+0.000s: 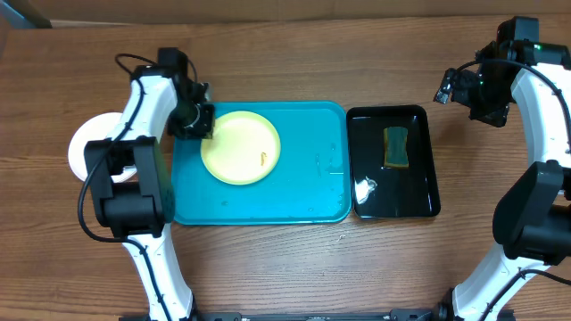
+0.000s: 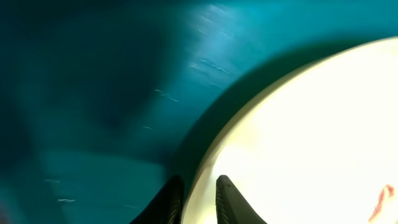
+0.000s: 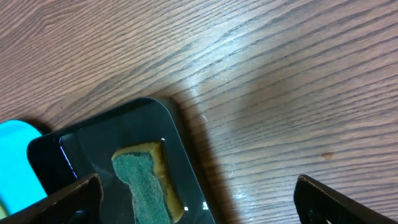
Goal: Clean dirty plates on tray and stack at the side
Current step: 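Lower the right gripper into the black tray and grasp the sponge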
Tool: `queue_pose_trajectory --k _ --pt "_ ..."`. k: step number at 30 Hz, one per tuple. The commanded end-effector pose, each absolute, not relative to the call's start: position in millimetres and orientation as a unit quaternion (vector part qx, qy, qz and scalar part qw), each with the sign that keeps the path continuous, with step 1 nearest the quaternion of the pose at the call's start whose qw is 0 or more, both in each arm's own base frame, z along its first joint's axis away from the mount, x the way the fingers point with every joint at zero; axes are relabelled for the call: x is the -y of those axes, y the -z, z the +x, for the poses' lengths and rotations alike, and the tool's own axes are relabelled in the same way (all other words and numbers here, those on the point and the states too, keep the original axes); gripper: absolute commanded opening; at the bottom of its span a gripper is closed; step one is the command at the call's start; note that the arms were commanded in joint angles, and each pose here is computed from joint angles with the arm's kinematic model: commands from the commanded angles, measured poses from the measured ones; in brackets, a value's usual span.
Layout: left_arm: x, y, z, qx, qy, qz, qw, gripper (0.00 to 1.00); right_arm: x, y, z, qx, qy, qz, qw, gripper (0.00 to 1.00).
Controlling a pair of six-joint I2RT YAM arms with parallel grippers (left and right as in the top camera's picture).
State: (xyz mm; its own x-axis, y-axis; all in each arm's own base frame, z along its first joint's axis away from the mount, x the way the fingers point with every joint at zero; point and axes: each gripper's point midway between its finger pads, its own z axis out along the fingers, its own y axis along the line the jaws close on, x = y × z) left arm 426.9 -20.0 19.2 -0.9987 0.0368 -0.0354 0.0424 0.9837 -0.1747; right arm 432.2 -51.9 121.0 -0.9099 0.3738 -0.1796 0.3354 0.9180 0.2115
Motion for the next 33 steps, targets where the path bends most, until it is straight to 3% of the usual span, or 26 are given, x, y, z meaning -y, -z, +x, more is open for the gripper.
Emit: queue_pose_trajectory --k 1,10,15,18,20,27,31,33 --pt "50 -17 414 -0.991 0.128 0.032 -0.012 0.21 53 -131 435 -0.971 -0.089 0.183 0.123 1.0" --pt "69 -16 416 -0.992 0.114 0.054 -0.004 0.38 53 -131 435 -0.971 -0.089 0.183 0.123 1.0" --pt "57 -14 430 -0.995 0.077 0.057 0.023 0.39 53 -131 435 -0.971 -0.089 0.183 0.123 1.0" --pt "57 -13 430 -0.995 0.075 0.057 0.023 0.33 53 -131 435 -0.971 -0.089 0.183 0.123 1.0" --pt "58 -10 426 -0.996 0.075 0.053 0.015 0.23 53 -131 435 -0.971 -0.089 0.183 0.123 1.0" --pt "61 7 408 -0.996 0.075 0.044 -0.009 0.21 54 -133 443 -0.969 -0.09 0.182 0.14 1.0" --pt "61 11 400 -0.996 0.074 0.041 -0.022 0.17 18 -141 439 -0.957 -0.195 0.179 0.118 1.0" --pt "59 11 399 -0.997 0.069 0.018 -0.027 0.11 1 -147 435 -0.955 -0.24 0.132 0.114 1.0"
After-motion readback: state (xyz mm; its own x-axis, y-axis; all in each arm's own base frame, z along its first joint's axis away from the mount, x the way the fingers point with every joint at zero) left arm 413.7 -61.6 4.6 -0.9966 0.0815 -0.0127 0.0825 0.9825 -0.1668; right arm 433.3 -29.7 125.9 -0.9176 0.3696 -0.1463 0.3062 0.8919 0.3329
